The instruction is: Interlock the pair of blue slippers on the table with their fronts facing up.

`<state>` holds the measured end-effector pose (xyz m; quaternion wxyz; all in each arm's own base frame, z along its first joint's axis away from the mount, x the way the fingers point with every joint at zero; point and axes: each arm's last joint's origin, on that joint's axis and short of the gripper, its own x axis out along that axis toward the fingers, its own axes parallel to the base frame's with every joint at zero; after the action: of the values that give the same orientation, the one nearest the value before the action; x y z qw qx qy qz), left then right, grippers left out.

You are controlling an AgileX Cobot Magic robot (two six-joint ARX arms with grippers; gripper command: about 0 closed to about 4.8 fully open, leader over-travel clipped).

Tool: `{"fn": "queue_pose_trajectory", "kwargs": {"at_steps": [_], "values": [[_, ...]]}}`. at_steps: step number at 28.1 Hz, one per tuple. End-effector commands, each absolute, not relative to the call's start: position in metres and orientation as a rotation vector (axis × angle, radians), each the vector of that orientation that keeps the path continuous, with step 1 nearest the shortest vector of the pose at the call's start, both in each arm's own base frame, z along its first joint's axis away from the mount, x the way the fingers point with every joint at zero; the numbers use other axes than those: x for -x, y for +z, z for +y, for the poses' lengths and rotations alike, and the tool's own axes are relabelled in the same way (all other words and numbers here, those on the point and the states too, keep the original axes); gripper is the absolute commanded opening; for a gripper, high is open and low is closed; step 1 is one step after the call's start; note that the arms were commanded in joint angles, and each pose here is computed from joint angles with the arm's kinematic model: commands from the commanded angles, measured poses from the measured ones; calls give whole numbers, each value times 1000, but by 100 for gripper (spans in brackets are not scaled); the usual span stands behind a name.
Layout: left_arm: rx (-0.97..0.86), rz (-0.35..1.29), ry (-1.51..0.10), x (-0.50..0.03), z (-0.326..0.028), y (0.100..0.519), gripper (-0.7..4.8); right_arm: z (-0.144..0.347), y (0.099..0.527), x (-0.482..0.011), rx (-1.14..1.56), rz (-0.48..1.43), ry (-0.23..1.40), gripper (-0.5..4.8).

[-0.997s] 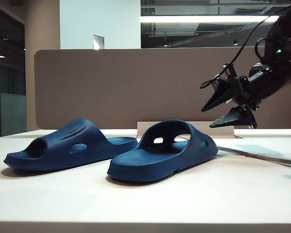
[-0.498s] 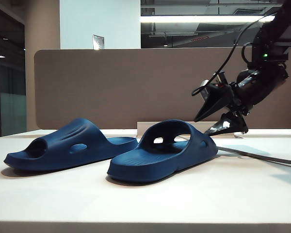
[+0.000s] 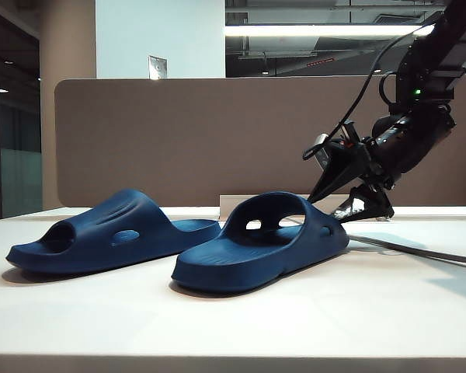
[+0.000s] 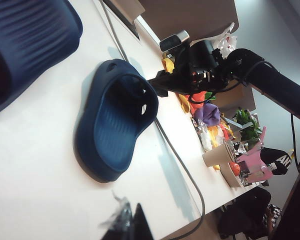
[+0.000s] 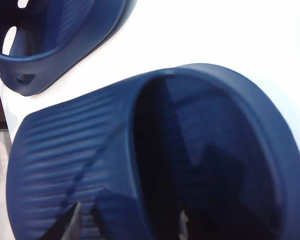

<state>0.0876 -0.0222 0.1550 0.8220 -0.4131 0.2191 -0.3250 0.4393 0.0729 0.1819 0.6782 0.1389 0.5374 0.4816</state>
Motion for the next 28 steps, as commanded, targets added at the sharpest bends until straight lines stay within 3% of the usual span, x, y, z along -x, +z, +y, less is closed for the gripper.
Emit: {"fn": "queue_pose_trajectory", "kwargs": {"at_steps": [1, 11, 16, 18, 23, 24, 28], "values": [[876, 481, -700, -87, -22, 154, -6, 74, 180, -440, -322, 1193, 1113, 244], [876, 483, -703, -87, -22, 154, -6, 76, 141, -442, -480, 1240, 1201, 242], [876, 478, -694, -87, -22, 154, -6, 76, 142, -441, -477, 1230, 1219, 130], [877, 468, -672, -88, -22, 154, -6, 76, 142, -441, -474, 1225, 1221, 48], [962, 409, -482, -91, -17, 154, -4, 74, 144, -441, -545, 1166, 1278, 36], [971, 407, -470, -91, -17, 154, 12, 73, 145, -441, -563, 1152, 1289, 21], [1038, 406, -467, -92, -17, 156, 193, 69, 145, -442, -581, 1135, 1291, 10]]}}
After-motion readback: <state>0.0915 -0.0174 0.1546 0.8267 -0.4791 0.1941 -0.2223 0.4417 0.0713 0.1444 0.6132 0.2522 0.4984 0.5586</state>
